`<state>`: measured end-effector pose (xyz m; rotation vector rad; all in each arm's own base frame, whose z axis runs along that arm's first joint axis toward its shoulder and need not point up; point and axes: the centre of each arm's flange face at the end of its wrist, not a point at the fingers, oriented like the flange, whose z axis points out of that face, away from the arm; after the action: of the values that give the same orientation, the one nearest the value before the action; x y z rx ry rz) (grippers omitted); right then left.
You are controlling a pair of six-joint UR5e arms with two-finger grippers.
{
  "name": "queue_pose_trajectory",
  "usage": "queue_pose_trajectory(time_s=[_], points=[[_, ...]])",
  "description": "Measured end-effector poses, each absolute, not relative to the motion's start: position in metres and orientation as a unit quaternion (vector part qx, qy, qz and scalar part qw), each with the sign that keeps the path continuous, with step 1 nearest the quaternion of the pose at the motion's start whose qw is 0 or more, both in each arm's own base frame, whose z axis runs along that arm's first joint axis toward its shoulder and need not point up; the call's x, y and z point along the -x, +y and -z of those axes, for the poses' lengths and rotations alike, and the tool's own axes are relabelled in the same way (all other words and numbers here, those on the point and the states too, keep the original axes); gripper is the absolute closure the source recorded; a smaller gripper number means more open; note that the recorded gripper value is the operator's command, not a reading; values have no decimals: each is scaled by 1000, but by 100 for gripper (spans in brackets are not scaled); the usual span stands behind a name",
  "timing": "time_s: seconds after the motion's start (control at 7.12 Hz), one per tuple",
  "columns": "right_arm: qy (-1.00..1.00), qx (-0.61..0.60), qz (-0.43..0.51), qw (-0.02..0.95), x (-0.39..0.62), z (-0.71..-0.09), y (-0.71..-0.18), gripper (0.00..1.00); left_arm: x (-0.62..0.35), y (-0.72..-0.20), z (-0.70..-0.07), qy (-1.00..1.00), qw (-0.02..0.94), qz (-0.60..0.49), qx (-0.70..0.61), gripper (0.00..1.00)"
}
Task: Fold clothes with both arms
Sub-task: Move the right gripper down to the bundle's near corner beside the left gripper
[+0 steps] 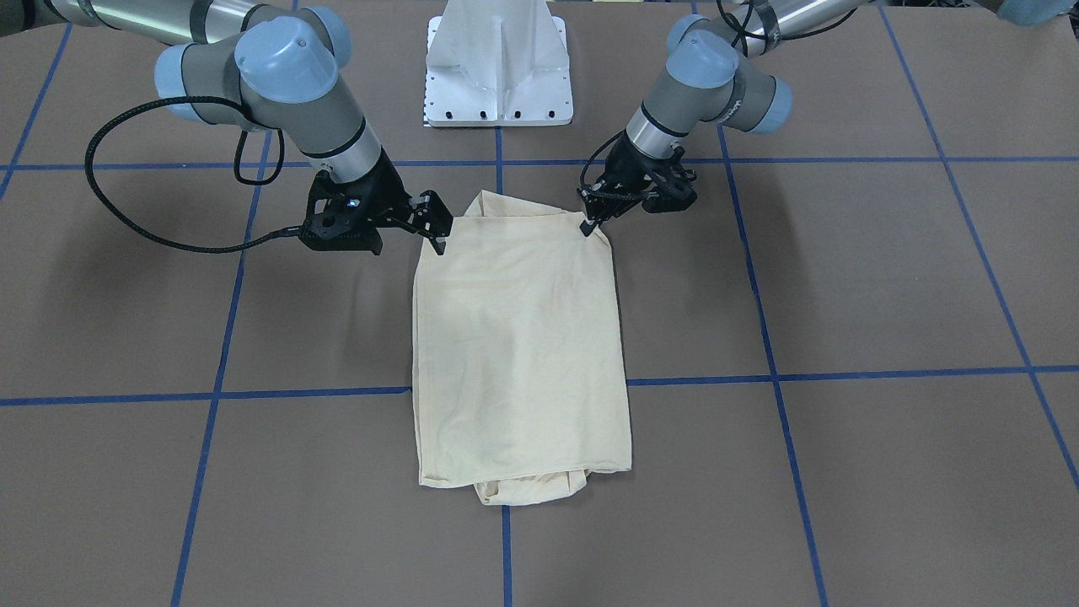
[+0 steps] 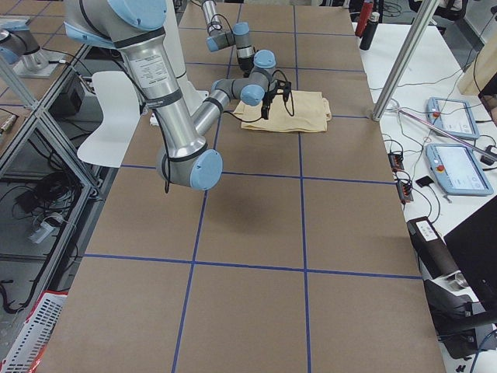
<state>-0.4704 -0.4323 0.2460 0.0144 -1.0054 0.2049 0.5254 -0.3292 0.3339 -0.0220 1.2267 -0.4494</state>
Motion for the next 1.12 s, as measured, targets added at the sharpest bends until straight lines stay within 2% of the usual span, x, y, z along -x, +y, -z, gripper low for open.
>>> queue_pose_trajectory(time_s=[0.28,0.84,1.12], points=[[-479,15,-121,869,485,-246,-417,0,-525,-329,-331,573,793,209,10,100],[-460,74,-243,851,544,-241,-356,0,-524,-328,-323,579,789,205,12,100],[-442,82,-270,851,572,-247,-341,0,-522,-328,-320,581,788,205,12,100]])
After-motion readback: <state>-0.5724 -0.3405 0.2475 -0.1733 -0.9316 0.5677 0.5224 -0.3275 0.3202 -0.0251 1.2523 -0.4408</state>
